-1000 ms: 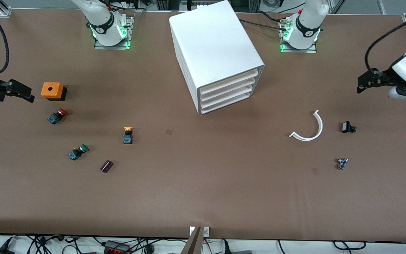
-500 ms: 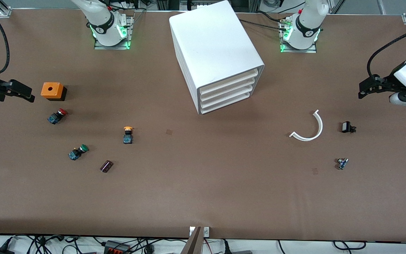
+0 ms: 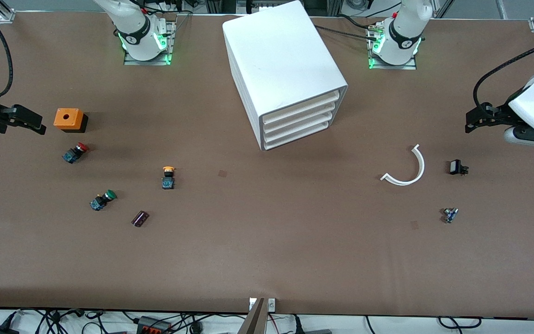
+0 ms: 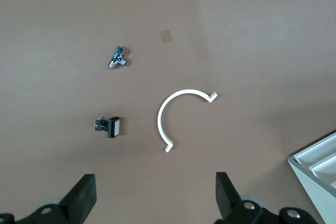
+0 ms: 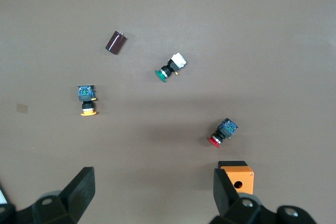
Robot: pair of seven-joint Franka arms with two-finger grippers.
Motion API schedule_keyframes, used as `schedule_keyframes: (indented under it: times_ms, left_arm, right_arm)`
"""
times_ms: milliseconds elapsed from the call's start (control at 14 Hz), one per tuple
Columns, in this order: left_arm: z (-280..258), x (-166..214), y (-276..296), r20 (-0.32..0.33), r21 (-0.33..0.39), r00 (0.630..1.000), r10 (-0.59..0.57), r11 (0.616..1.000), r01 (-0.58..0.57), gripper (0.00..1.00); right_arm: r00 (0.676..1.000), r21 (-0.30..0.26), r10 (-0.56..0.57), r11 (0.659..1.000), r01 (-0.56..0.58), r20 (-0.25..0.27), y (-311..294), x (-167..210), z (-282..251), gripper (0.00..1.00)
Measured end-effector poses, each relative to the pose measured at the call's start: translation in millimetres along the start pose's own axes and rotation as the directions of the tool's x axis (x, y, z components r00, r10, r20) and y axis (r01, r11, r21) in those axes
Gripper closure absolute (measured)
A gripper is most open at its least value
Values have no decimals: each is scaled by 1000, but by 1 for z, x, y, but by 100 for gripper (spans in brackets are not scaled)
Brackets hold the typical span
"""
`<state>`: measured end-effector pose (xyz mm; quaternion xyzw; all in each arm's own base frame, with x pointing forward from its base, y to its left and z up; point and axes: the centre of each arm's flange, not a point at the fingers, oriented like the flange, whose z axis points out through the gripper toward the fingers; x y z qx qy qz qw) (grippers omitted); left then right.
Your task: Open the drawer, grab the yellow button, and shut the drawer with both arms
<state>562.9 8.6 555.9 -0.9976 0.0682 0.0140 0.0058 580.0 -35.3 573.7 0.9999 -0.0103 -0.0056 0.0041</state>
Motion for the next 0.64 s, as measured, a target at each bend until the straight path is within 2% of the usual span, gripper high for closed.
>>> schedule_keyframes:
  times_ms: [643]
  left_arm:
    - [0, 1, 6, 0, 0, 1000, 11, 1000, -11, 0]
  right_arm:
    - [1000, 0, -4, 1000, 4, 0, -1, 0, 0, 0]
